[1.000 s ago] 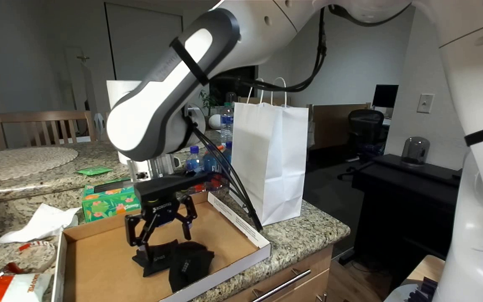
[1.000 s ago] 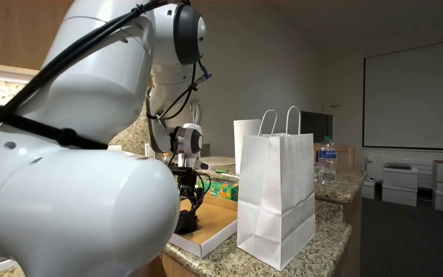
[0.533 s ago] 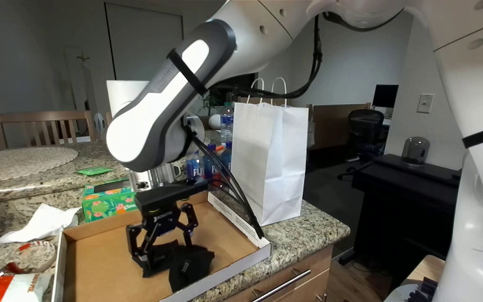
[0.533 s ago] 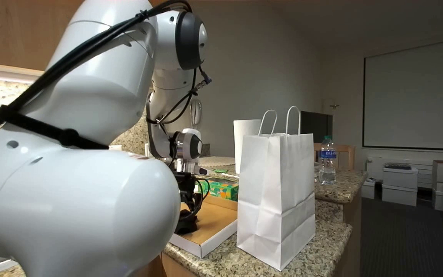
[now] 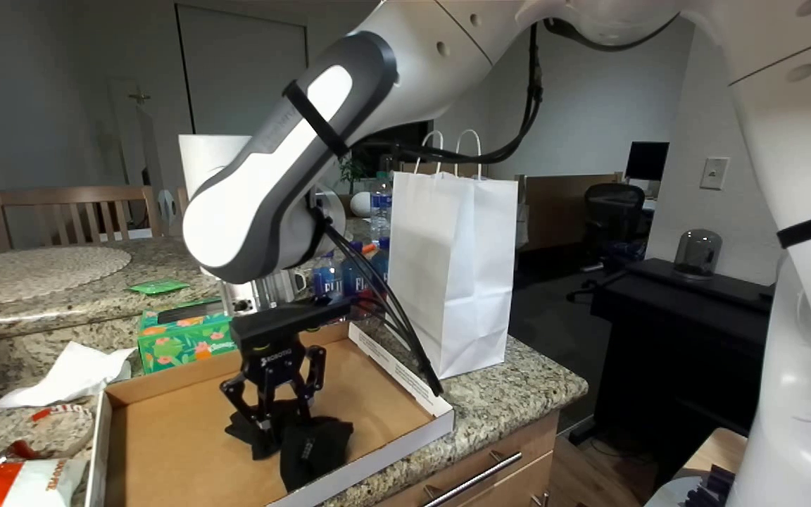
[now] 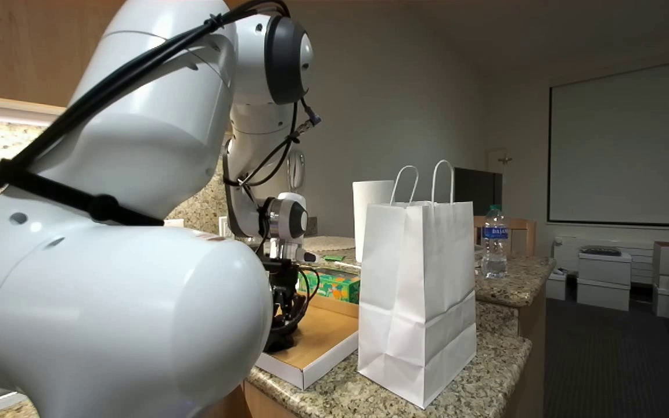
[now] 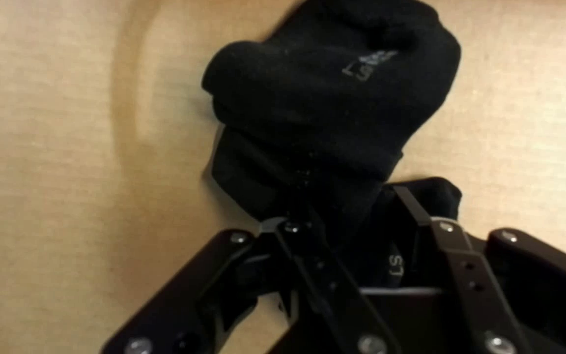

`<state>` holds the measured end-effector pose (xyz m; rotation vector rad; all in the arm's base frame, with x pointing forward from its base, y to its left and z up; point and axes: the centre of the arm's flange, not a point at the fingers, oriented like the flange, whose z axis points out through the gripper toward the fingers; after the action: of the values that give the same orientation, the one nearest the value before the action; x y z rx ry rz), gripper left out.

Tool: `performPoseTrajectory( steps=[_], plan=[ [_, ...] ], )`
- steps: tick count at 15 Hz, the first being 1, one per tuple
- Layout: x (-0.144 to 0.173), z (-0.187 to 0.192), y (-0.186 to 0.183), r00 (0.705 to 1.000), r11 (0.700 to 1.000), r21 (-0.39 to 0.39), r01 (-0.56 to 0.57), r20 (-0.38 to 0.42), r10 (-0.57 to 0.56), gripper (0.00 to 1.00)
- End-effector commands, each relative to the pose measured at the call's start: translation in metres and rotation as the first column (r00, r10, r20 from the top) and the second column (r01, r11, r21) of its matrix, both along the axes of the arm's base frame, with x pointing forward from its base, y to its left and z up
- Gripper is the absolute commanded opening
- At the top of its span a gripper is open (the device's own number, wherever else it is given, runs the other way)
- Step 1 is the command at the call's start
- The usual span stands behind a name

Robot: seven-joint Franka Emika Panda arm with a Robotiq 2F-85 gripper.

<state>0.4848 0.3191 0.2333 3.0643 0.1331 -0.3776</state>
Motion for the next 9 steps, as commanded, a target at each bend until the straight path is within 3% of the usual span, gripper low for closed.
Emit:
performPoseTrajectory(
  steps=[1,5,9],
  plan=[
    [0.000,0.004,-0.010,0.999,0.999,0.008,0.035,0.028,-0.035,0.15],
    [0.006,0.012,-0.017,0.998,0.999,-0.006,0.052,0.038,-0.052,0.08],
    [0.014,0.022,-0.024,0.998,0.999,-0.011,0.053,0.033,-0.052,0.11]
  ],
)
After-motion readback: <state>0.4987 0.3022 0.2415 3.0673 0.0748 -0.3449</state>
